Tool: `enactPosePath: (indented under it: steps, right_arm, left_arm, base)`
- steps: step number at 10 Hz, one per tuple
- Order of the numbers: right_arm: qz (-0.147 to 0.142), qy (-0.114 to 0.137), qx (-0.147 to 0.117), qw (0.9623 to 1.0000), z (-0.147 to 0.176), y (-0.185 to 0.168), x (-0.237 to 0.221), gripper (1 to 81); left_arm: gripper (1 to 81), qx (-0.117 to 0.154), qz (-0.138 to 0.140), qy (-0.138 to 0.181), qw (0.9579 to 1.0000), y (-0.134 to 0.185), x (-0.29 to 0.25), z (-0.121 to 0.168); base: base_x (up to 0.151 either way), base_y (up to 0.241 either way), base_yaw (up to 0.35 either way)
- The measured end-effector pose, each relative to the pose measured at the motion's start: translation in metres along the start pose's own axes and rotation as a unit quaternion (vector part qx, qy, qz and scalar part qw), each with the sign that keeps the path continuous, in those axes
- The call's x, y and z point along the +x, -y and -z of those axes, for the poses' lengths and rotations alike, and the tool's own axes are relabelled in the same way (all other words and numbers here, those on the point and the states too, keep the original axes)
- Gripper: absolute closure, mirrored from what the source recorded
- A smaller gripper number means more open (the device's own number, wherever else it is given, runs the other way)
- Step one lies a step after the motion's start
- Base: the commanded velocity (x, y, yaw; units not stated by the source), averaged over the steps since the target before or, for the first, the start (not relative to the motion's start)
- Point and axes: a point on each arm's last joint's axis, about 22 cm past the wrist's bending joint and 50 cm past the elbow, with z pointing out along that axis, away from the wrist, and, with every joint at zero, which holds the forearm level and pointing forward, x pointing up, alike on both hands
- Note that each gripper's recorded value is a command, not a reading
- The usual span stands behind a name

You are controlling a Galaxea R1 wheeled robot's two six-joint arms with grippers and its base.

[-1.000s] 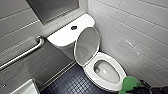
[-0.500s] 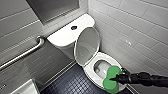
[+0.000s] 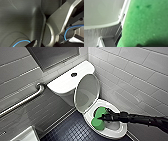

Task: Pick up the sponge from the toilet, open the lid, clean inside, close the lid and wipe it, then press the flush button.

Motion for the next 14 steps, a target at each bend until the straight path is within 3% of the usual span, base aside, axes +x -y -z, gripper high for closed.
enactPosePath:
  steps: [3,5,8,10,11,13,14]
  right_arm:
    - [-0.013,-0.010,-0.009,0.9998,-0.060,0.022,0.019,81.1]
    - [-0.032,-0.024,-0.015,0.9991,-0.084,0.032,0.035,81.1]
    - [-0.061,-0.035,-0.009,0.9975,-0.103,0.028,0.032,81.1]
    - [-0.055,-0.035,0.000,0.9978,-0.103,0.020,0.019,81.1]
    - [-0.049,-0.022,0.000,0.9986,-0.102,0.022,0.004,81.1]
    - [-0.047,0.033,-0.006,0.9983,-0.099,0.017,-0.061,81.1]
    - [-0.050,0.042,-0.012,0.9978,-0.091,0.002,-0.078,81.1]
  left_arm:
    - [1.0,0.000,0.000,0.000,1.0000,0.000,0.000,0.000]
    - [1.0,0.000,0.000,0.001,1.0000,0.000,0.000,0.000]
    - [1.0,0.000,0.000,0.001,1.0000,0.000,0.000,0.000]
    - [1.0,0.000,-0.002,-0.001,1.0000,0.001,0.004,0.000]
    - [1.0,0.000,-0.003,-0.002,1.0000,0.001,0.007,0.000]
    - [1.0,0.001,-0.003,-0.002,1.0000,0.001,0.007,0.000]
    - [1.0,0.001,-0.004,-0.003,1.0000,0.001,0.008,0.000]
  base:
    - [0.000,0.000,0.000]
    - [0.000,0.000,0.000]
    - [0.000,0.000,0.000]
    - [0.000,0.000,0.000]
    - [0.000,0.000,0.000]
    - [0.000,0.000,0.000]
    - [0.000,0.000,0.000]
